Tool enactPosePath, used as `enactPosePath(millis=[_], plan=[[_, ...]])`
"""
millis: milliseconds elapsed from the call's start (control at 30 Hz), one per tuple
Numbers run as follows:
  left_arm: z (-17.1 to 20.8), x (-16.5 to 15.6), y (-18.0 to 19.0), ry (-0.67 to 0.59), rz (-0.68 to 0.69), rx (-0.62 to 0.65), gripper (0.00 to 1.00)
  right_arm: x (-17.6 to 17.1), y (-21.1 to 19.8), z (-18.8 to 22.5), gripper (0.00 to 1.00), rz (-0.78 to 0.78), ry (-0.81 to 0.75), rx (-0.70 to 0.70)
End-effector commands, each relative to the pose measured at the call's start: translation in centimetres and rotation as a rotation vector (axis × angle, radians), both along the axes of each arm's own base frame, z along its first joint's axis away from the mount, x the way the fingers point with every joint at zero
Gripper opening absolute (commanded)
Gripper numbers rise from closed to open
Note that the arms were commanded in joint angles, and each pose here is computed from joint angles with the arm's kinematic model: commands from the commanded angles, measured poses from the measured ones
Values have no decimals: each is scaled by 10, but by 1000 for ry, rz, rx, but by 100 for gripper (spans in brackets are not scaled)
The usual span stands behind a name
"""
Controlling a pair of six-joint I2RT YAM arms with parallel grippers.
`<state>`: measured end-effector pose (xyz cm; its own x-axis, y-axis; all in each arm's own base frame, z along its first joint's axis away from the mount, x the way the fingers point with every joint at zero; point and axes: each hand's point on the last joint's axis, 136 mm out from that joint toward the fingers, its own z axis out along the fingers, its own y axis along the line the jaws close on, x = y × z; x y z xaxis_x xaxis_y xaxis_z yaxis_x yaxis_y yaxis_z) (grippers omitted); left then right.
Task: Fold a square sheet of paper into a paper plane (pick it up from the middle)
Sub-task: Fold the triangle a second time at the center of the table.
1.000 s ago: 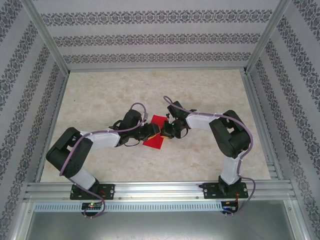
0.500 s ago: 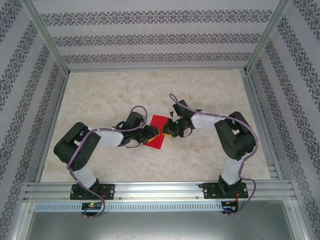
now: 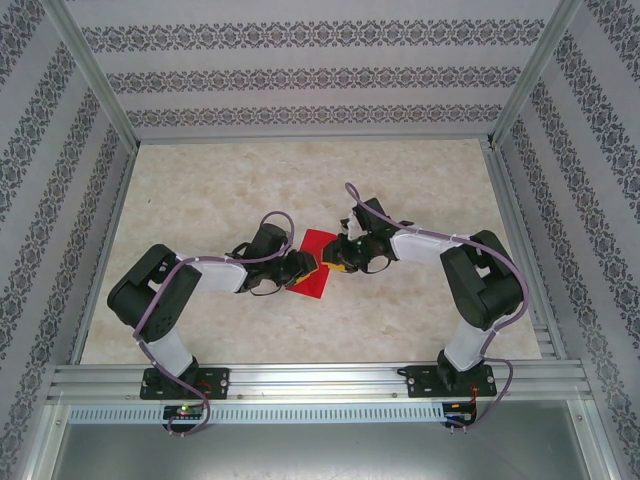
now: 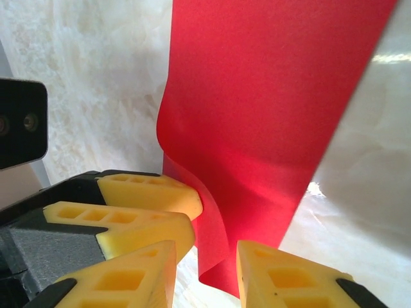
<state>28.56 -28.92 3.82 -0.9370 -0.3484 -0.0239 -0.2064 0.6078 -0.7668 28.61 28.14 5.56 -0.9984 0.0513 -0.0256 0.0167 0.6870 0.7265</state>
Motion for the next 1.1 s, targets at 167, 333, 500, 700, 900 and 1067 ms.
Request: enactPosePath(millis=[167, 333, 500, 700, 900, 1067], plan=[[15, 7, -9, -50, 5, -34, 36, -8, 11, -12, 31, 59, 25, -5], [16, 7, -9, -50, 4, -34, 35, -9, 9, -14, 31, 61, 25, -19], [17, 8, -10, -53, 4, -36, 33, -11, 15, -11, 24, 83, 35, 21], [18, 8, -10, -55, 1, -39, 32, -9, 13, -12, 13, 91, 37, 15], [22, 8, -13, -65, -13, -49, 32, -1, 4, -17, 6, 77, 16, -32], [28, 9, -18, -81, -39, -68, 32, 5, -4, -23, 4, 83, 0, -79]])
